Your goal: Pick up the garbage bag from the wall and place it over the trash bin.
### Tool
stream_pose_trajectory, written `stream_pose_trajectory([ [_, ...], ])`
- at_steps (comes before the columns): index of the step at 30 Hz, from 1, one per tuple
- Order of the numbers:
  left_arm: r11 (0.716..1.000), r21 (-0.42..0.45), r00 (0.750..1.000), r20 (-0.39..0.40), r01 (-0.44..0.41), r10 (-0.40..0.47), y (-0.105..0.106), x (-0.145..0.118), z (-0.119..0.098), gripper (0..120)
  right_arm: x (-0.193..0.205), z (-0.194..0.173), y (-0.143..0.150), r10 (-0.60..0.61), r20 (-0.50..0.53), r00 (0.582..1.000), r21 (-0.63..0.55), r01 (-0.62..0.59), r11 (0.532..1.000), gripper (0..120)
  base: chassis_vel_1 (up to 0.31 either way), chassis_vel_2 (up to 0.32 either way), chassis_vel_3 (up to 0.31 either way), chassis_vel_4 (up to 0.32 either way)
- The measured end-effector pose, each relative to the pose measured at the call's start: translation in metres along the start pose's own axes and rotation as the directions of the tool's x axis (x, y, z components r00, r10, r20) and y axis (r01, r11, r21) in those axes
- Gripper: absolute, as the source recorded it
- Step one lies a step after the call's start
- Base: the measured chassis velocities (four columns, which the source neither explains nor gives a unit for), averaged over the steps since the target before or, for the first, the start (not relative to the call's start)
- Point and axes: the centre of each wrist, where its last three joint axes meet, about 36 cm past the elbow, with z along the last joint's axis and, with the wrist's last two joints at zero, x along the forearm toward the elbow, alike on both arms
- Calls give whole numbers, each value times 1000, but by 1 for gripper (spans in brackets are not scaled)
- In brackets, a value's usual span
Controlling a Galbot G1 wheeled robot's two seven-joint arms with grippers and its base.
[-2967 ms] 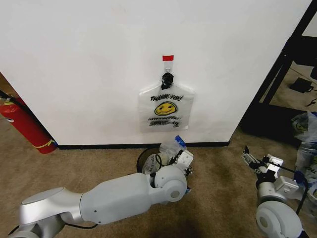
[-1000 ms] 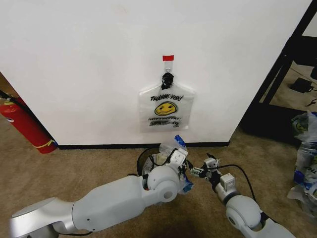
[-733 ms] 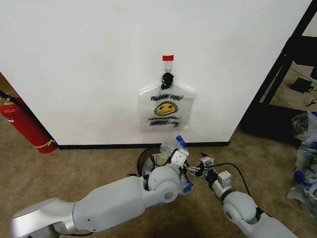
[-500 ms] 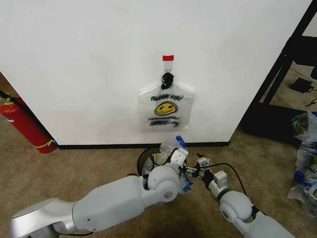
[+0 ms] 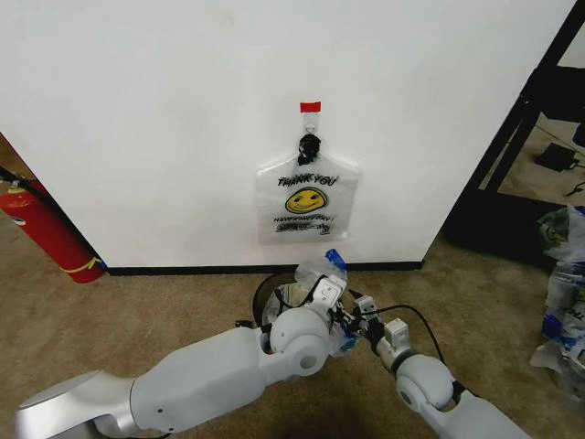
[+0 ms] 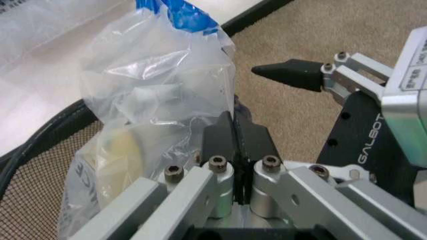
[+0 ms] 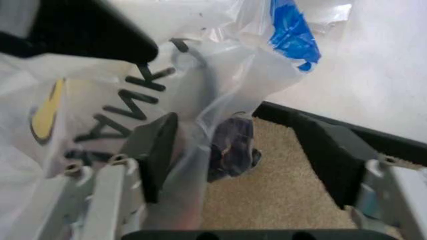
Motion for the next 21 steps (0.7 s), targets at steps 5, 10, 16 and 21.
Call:
stream_pose_trajectory([
  [5, 1000, 3, 1000, 6, 5, -5, 4, 2, -1, 0, 1, -16, 8, 8, -11, 1000, -47, -9, 999, 91, 0, 0, 0, 0],
  [10, 1000, 10, 1000, 6, 10, -10, 7, 3, -1, 0, 8, -22, 6, 1, -7, 1000, -30, -1, 1000, 100, 0, 0, 0, 0],
  [16, 1000, 13, 1000, 4, 11, -11, 7, 3, 0, 0, 3, -17, 5, 2, -21, 1000, -36, -3, 999, 100, 0, 0, 0, 0],
  [21, 1000, 13, 1000, 5, 11, -11, 8, 3, 0, 0, -1, -9, 9, 0, -41, 999, -50, -2, 999, 95, 0, 0, 0, 0],
])
